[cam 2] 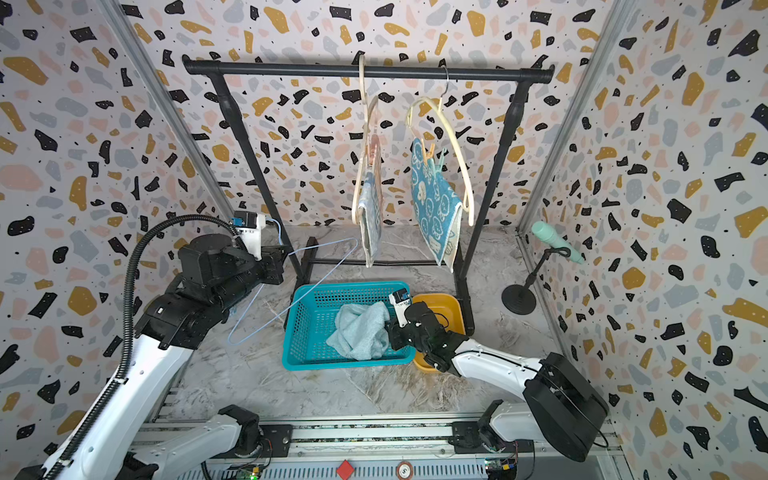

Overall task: Remove the clothespins securing towels to the hanger
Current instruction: Place the towel in the basket, then place the hanger on the clothesline.

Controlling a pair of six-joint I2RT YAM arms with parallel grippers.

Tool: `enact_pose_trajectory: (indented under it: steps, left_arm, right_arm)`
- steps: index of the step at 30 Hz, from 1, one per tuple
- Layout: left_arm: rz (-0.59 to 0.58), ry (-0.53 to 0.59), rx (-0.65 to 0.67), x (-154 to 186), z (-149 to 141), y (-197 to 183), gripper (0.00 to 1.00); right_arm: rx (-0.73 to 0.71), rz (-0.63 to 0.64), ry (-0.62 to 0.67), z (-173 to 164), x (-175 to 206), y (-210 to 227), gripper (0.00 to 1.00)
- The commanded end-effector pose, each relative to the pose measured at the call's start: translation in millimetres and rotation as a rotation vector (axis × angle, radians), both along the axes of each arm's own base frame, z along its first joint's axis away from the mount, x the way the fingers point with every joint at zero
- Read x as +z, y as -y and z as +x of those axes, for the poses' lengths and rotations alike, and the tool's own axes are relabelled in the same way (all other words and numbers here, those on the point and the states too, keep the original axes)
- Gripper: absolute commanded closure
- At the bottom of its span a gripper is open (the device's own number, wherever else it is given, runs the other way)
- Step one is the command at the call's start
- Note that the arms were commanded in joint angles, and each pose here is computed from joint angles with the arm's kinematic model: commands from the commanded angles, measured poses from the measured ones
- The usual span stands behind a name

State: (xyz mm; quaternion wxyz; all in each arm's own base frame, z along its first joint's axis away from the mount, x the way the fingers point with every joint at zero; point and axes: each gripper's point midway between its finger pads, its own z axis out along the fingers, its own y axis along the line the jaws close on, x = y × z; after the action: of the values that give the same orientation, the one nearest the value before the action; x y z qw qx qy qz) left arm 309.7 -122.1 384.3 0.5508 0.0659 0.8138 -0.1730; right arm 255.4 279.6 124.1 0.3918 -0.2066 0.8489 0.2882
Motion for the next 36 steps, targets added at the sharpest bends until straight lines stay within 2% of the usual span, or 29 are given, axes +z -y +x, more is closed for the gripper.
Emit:
enact_pose_trajectory:
  steps: [1,3,8,19,22,28,32,36]
  left_arm:
    - [-0.024,0.062,-0.023,16,3,4,1.00]
    - [-0.028,0.065,-0.025,18,2,4,1.00]
    - [-0.032,0.067,-0.026,18,0,4,1.00]
    - [-0.036,0.049,-0.068,16,-1,11,1.00]
    - [-0.050,0.033,-0.116,17,-5,19,1.00]
    - [-0.027,-0.017,-0.195,10,-23,26,1.00]
    - [0.002,-0.111,-0.265,-8,-47,28,1.00]
    - [0.014,-0.157,-0.304,-18,-74,24,1.00]
  right_arm:
    - [-0.011,0.020,0.016,-6,17,7,0.51]
    - [-0.006,0.045,0.046,-9,33,9,0.44]
    - [-0.005,0.079,0.125,-13,73,18,0.37]
    - [0.017,0.145,0.218,-31,132,34,0.34]
    - [0.065,0.188,0.254,-44,153,37,0.34]
    - [0.250,0.302,0.337,-80,214,38,0.35]
    - [0.369,0.328,0.392,-103,243,37,0.35]
    - [0.450,0.309,0.425,-112,252,32,0.35]
